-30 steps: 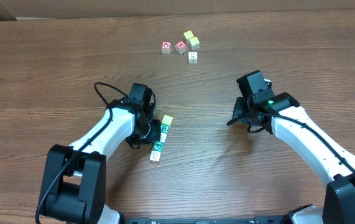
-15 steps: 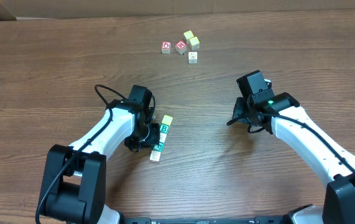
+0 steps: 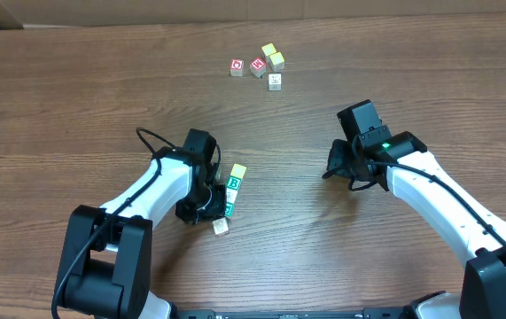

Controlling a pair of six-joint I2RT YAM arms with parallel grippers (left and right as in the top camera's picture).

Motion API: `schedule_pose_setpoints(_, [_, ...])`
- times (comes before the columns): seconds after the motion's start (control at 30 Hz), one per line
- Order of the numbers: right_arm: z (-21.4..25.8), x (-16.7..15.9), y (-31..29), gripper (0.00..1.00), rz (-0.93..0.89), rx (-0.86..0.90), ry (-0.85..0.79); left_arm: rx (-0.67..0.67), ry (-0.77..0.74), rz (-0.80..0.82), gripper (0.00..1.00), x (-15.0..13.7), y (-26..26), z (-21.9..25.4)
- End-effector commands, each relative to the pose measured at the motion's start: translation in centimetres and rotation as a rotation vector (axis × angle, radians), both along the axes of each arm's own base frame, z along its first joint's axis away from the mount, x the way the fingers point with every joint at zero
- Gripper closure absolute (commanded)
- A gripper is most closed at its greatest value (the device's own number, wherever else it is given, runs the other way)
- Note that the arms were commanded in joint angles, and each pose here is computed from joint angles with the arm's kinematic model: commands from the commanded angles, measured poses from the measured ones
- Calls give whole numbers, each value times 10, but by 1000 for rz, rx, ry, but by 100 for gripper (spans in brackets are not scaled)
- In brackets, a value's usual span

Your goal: Flip 5 blocks

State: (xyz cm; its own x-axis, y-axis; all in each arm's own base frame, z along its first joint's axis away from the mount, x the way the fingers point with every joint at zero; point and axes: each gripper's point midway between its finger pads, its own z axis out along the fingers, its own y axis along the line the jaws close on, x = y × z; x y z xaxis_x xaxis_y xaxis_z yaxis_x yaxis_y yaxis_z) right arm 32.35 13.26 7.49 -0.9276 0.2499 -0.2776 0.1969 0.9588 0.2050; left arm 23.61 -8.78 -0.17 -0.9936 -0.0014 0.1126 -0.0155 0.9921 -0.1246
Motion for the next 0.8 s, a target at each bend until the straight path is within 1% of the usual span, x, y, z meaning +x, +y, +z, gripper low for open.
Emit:
schedule_pose_setpoints(0.0, [0,-4,16,80,31,76,18,-7,31,9,96,-8,-2,-4])
schedule_pose_setpoints(0.27, [4,-8,46,80,65,104,-10,15,-8,24,96,3,5,-4])
schedule_pose_setpoints(0.3, [4,-9,47,80,71,98,-13,43,-10,27,96,4,11,-3])
schedule_pose_setpoints(0.33, [4,-11,50,80,81,89,-15,124,-13,57,96,6,26,0])
schedule_pose_setpoints(0.37, [3,-13,52,80,87,87,-13,171,-14,86,96,8,36,2])
schedule_pose_setpoints(0.4, [3,-14,53,80,92,87,-11,199,-13,112,96,8,42,5])
schedule_pose_setpoints(0.47, [1,-17,56,80,103,84,-3,183,15,155,96,3,43,13])
schedule_pose_setpoints(0.67, [-10,-22,56,80,102,67,36,69,141,182,96,-28,22,25])
schedule_pose_setpoints(0.77, [-20,-24,56,80,101,54,62,41,212,185,96,-45,17,25])
